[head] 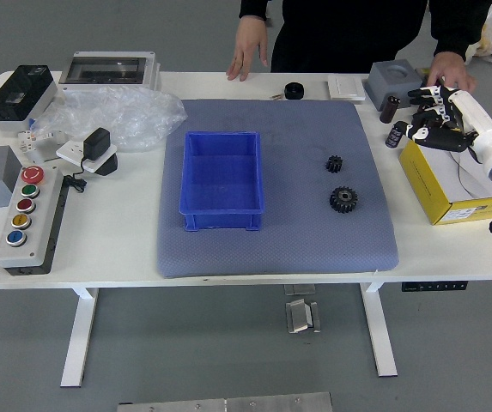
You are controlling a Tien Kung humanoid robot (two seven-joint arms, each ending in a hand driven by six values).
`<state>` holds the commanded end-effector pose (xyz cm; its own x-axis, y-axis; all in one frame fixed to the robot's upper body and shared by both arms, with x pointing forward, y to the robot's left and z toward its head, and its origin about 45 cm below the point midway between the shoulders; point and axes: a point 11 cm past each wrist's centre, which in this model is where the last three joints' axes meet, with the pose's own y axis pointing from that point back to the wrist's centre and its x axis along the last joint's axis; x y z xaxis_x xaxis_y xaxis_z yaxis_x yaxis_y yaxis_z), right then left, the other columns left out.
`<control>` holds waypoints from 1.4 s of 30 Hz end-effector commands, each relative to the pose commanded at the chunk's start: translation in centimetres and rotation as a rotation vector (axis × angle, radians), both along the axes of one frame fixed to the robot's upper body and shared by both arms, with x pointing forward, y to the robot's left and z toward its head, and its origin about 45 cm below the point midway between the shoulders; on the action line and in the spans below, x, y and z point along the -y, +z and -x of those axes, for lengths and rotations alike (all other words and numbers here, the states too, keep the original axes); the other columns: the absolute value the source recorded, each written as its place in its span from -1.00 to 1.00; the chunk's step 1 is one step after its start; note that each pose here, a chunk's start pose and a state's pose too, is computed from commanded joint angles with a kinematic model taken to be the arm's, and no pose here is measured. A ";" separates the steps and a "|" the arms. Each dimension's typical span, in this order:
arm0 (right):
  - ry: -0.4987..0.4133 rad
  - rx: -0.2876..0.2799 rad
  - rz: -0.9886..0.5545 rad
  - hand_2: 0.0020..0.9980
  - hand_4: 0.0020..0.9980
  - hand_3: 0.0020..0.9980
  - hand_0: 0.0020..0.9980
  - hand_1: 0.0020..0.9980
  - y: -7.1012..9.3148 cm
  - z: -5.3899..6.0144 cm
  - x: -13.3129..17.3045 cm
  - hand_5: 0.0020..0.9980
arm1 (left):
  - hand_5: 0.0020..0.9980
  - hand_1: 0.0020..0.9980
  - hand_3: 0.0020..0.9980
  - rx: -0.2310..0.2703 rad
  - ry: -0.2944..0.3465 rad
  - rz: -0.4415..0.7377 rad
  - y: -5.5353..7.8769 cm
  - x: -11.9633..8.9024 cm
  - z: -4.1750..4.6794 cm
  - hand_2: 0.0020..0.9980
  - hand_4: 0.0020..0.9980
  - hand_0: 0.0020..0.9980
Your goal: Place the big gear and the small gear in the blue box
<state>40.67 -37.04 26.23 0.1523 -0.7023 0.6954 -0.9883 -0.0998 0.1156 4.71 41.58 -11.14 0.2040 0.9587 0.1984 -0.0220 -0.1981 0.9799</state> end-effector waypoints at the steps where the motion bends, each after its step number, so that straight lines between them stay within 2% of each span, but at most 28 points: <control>1: 0.003 -0.003 0.017 0.48 0.59 0.42 0.49 0.30 -0.1 0.0 -0.1 -0.56 | -0.29 0.81 0.77 0.000 0.000 0.000 0.0 0.0 0.01 0.80 0.64 0.84; 8: 0.049 -0.045 0.204 0.48 0.60 0.41 0.49 0.30 -1.6 -0.2 -1.1 -0.56 | -0.29 0.81 0.77 -0.003 0.001 0.001 0.0 0.0 0.14 0.80 0.64 0.84; 14: 0.103 -0.086 0.363 0.50 0.58 0.45 0.49 0.30 -3.1 -0.3 -2.1 -0.58 | -0.29 0.80 0.77 -0.001 0.001 0.001 0.0 0.1 0.05 0.80 0.64 0.84; 15: 0.109 -0.090 0.382 0.52 0.56 0.52 0.50 0.32 -3.4 -0.3 -2.3 -0.61 | -0.29 0.80 0.77 -0.001 0.000 0.001 0.0 0.1 0.03 0.80 0.64 0.84; 19: 0.134 -0.111 0.463 0.52 0.56 0.52 0.50 0.32 -4.4 -0.4 -2.8 -0.61 | -0.29 0.80 0.77 -0.001 -0.001 0.001 0.0 0.1 -0.04 0.80 0.64 0.84; 34: 0.238 -0.201 0.637 0.55 0.54 0.59 0.48 0.33 -7.4 -0.5 -5.9 -0.63 | -0.29 0.80 0.77 -0.008 -0.008 -0.002 0.0 0.0 0.16 0.80 0.64 0.84; 42: 0.281 -0.234 0.679 0.55 0.54 0.58 0.49 0.33 -8.2 -0.4 -7.1 -0.63 | -0.29 0.80 0.77 -0.011 -0.010 -0.006 0.0 -0.2 0.27 0.80 0.64 0.84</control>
<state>41.12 -29.95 18.07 0.4579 -0.0465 0.8878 -0.8786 -0.1756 0.4440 4.45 41.80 -11.10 0.2160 0.9553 0.2017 -0.0137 -0.2036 0.9790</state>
